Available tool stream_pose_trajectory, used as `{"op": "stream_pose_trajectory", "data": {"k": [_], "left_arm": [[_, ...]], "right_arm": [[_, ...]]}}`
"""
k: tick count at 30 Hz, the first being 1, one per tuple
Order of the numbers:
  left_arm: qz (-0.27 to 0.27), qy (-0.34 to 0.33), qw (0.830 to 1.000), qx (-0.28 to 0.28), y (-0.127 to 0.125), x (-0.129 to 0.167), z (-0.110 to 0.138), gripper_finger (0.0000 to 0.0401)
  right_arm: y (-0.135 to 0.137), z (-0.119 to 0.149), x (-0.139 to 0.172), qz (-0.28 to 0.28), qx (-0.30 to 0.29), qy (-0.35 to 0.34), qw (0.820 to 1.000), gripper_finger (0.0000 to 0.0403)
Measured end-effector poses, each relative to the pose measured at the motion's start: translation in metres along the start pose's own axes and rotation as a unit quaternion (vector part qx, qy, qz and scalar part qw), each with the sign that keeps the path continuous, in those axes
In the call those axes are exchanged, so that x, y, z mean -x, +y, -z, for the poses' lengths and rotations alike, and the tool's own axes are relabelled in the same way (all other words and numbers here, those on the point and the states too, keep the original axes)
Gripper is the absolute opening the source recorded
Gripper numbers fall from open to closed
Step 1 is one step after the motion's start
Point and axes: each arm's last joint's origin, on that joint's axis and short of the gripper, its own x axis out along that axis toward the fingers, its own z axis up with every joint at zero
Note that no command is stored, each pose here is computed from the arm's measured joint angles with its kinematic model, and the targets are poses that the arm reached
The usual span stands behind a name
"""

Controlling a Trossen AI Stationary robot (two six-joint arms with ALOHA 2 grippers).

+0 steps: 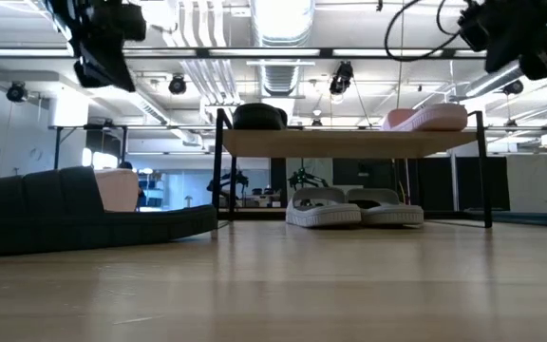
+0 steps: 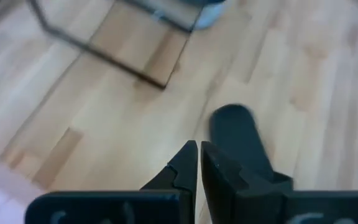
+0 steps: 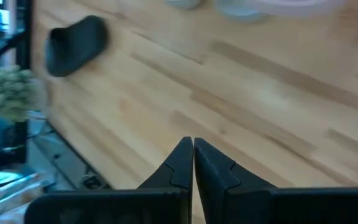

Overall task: Pick and place slides into the shelf
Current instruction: Put the pink slide on the shelf

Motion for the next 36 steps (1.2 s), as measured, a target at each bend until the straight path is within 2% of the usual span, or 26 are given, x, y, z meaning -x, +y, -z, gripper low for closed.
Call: {"op": "stream_pose_trajectory", "data": {"k": [2,4,8,10,13,21,24,27,31,36], "left_arm": [[-0.025,0.012,0.999,0.019,0.002,-0.006,0.005,0.0006],[-0.023,0.029,0.999,0.019,0.002,-0.01,0.011,0.0006],[0.088,0.074,0.993,-0.013,-0.007,-0.014,0.021,0.0006],[0.121,0.08,0.989,-0.03,-0.011,-0.013,0.022,0.0006],[0.119,0.081,0.989,-0.039,-0.013,-0.013,0.023,0.0006],[0.107,0.075,0.99,-0.058,-0.013,-0.013,0.023,0.0006],[0.059,0.06,0.995,-0.06,-0.01,-0.013,0.022,0.0006],[-0.048,0.029,0.998,-0.035,-0.004,-0.01,0.02,0.0006],[-0.164,-0.006,0.986,-0.003,0.002,0.007,0.017,0.0006],[-0.217,-0.011,0.972,0.09,0.01,0.024,0.021,0.0006]], "right_arm": [[0.007,0.0,-0.003,-0.017,0.002,0.0,1.0,0.0009],[0.014,0.001,-0.008,-0.029,0.007,0.005,1.0,0.0009],[0.023,0.007,-0.018,-0.025,0.014,0.028,0.999,0.0009],[0.026,0.01,-0.024,-0.015,0.015,0.042,0.999,0.0009],[0.033,0.015,-0.033,-0.009,0.017,0.058,0.998,0.0009],[0.057,0.024,-0.059,-0.036,0.048,0.073,0.995,0.0009],[0.059,0.027,-0.064,-0.026,0.054,0.08,0.995,0.0009],[0.062,0.029,-0.066,-0.024,0.054,0.085,0.995,0.0009],[0.066,0.028,-0.061,-0.032,0.053,0.083,0.995,0.0009],[0.073,0.026,-0.053,-0.045,0.063,0.059,0.995,0.0009]]}}
